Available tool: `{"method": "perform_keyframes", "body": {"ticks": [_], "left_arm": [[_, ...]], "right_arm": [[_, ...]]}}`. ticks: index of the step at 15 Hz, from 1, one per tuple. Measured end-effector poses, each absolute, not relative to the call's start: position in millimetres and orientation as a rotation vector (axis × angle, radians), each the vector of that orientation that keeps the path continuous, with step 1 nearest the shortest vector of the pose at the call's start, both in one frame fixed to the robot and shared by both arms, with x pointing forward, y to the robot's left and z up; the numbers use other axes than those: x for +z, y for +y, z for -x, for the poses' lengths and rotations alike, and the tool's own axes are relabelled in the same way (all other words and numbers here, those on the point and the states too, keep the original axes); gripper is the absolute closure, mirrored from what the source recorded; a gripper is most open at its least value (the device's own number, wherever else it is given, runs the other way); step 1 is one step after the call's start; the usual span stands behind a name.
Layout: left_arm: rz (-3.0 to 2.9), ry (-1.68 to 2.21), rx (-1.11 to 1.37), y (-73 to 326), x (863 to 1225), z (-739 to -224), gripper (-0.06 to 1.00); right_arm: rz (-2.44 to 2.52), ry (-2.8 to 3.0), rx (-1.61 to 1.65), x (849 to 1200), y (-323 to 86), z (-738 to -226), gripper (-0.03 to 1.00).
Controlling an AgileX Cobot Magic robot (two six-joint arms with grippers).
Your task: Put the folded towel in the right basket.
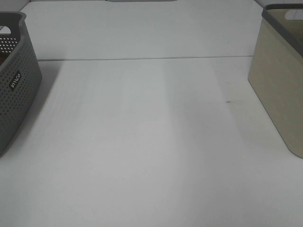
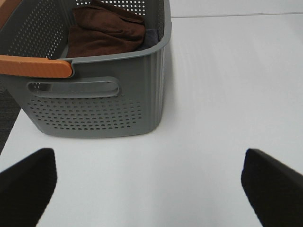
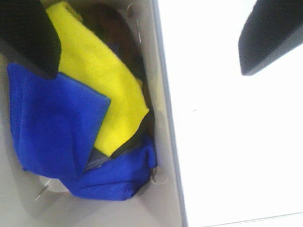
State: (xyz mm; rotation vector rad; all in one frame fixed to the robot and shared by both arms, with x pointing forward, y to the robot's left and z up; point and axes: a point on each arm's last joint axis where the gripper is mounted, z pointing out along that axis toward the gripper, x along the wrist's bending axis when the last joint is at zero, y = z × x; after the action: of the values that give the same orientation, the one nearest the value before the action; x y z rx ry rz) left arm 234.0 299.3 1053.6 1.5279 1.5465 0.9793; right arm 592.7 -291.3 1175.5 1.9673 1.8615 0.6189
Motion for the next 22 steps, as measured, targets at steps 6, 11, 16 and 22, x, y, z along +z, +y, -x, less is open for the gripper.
{"method": "perform_keyframes", "body": {"ticks": [6, 11, 16, 22], "left_arm": [[-1.528, 1.546, 0.979, 299, 1054, -234, -0.04], [-1.528, 1.546, 0.979, 299, 1054, -234, -0.04], [-1.527, 1.545, 0.975, 299, 1054, -234, -0.04], [-1.524, 1.542, 0.965, 298, 1054, -234, -0.04]], "right_arm": [[-1.953, 1.847, 0.681, 1155, -282, -402, 0.00], [-1.764, 1.712, 0.886, 1113, -295, -278, 0.00], [-1.523, 1.616, 1.019, 1071, -299, -235, 0.00], [-1.520, 1.612, 1.022, 1053, -299, -233, 0.00]]}}
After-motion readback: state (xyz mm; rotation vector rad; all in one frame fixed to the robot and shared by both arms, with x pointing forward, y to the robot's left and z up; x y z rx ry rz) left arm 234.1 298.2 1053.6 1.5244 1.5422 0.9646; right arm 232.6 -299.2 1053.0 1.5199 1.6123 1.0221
